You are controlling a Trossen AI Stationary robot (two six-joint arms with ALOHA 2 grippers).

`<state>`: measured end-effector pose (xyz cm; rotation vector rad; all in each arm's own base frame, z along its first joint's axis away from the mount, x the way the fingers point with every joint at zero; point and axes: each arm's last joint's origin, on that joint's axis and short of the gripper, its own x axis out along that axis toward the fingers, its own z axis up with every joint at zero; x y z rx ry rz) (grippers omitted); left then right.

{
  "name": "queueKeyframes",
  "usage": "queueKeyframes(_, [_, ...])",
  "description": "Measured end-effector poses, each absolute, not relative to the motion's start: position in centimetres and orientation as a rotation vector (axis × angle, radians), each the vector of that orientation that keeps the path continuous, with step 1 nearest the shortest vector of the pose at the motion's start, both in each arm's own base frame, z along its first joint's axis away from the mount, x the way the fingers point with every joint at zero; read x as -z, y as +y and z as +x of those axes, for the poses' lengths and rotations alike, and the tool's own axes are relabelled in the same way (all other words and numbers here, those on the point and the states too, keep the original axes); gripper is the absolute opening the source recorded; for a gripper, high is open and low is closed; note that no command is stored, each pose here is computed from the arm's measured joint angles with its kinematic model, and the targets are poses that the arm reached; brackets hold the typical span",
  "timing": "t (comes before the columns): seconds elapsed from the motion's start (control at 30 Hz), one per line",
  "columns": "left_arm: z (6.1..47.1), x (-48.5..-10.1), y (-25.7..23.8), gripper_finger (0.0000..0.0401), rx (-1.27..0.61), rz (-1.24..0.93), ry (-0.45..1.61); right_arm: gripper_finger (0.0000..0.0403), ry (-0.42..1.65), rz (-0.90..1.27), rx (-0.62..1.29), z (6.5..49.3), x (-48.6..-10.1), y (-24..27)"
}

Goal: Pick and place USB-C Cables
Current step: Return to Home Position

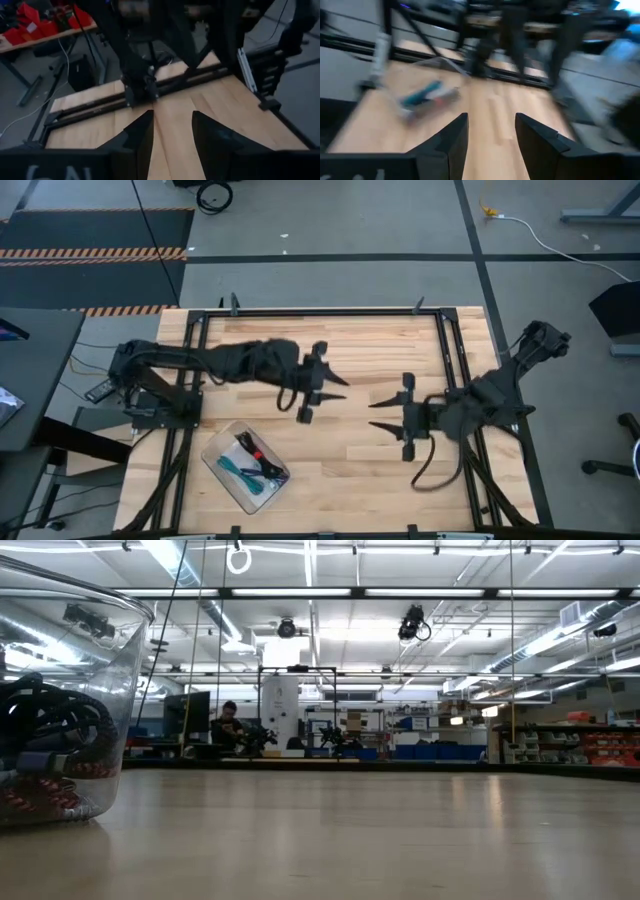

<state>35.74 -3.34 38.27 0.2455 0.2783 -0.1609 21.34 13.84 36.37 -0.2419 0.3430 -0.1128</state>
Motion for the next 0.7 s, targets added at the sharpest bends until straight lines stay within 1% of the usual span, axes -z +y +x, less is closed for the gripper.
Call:
queueKeyframes(0.07, [35.6,-38.9,-2.6,0.0141,0.169,0.237,0.239,0.0170,0.299,-0.187,-0.021,21.4,-36.4,12.9])
queueKeyframes(0.17, [35.0,-39.4,-2.1,0.0141,0.175,0.233,0.231,0.0169,0.161,-0.091,-0.294,21.6,-35.5,11.7])
queueKeyframes(0.23, [34.3,-39.9,-1.9,0.0141,0.173,0.237,0.240,0.0169,0.097,-0.046,-0.392,21.6,-34.1,10.5])
queueKeyframes(0.27, [33.9,-40.0,-1.9,0.0141,0.175,0.238,0.250,0.0169,0.079,-0.025,-0.395,21.5,-33.3,9.9])
queueKeyframes(0.33, [33.2,-40.6,-1.9,0.0141,0.172,0.239,0.242,0.0169,0.061,0.013,-0.347,21.1,-31.9,8.5])
queueKeyframes(0.37, [32.7,-40.7,-1.8,0.0141,0.176,0.238,0.270,0.0169,0.053,0.031,-0.315,20.8,-31.4,7.8])
queueKeyframes(0.47, [31.8,-41.1,-1.8,0.0141,0.177,0.237,0.275,0.0169,0.031,0.074,-0.221,19.7,-30.8,6.0])
queueKeyframes(0.57, [30.7,-42.2,-1.5,0.0138,0.163,0.238,0.237,0.0169,-0.013,0.086,-0.130,18.5,-31.5,4.7])
queueKeyframes(0.7, [29.1,-43.8,-1.0,0.0120,0.140,0.233,0.171,0.0169,-0.044,0.086,-0.078,16.9,-32.4,4.0])
